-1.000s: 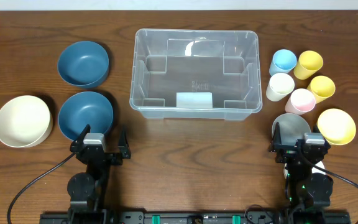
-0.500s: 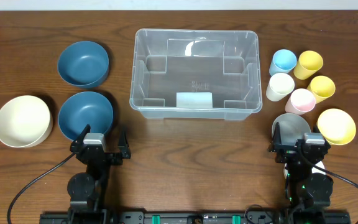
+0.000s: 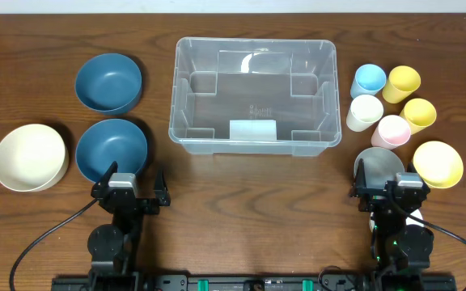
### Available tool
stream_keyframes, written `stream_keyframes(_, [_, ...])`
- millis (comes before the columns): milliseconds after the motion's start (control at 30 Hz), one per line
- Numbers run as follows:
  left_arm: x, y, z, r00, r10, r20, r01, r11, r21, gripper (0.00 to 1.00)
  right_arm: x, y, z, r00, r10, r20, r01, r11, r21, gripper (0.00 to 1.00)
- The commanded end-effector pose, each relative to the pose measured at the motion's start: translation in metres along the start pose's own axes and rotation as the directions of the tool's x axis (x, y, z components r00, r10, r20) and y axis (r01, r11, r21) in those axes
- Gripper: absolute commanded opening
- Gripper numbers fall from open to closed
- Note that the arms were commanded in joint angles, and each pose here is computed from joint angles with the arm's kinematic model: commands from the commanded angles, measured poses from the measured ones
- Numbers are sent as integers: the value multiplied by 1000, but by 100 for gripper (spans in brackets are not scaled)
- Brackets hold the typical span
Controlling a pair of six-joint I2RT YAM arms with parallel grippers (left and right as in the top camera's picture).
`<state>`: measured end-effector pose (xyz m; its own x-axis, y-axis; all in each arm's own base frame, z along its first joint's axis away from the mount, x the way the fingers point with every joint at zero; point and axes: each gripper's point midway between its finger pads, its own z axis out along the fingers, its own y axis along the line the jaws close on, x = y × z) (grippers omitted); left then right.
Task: Pack container
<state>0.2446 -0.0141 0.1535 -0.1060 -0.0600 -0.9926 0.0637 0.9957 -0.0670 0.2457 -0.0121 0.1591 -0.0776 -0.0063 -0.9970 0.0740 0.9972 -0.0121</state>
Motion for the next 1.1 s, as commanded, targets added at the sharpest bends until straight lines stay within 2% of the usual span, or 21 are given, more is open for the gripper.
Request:
stream_keyframes(0, [15, 0, 1, 999, 10, -46, -10, 1000, 6, 98, 1, -1, 0, 1000, -10, 4, 10, 1000, 2, 99])
stream_keyframes(400, [15, 0, 1, 999, 10, -46, -10, 1000, 6, 98, 1, -1, 0, 1000, -10, 4, 10, 1000, 2, 99])
stream_keyframes(567, [15, 0, 1, 999, 10, -46, -10, 1000, 6, 98, -9, -5, 0, 999, -7, 45, 6, 1000, 25, 99])
stream_keyframes(733, [15, 0, 1, 999, 10, -46, -10, 1000, 6, 98, -35, 18, -5, 992, -27, 122, 40, 994, -106, 99])
stream_keyframes(933, [15, 0, 1, 999, 10, -46, -10, 1000, 6, 98, -66, 24, -16, 999, -35, 18, 37, 988, -149, 99])
stream_keyframes(1067, [15, 0, 1, 999, 10, -46, -10, 1000, 6, 98, -106, 34, -16, 993, -45, -108, 21, 977, -213, 99])
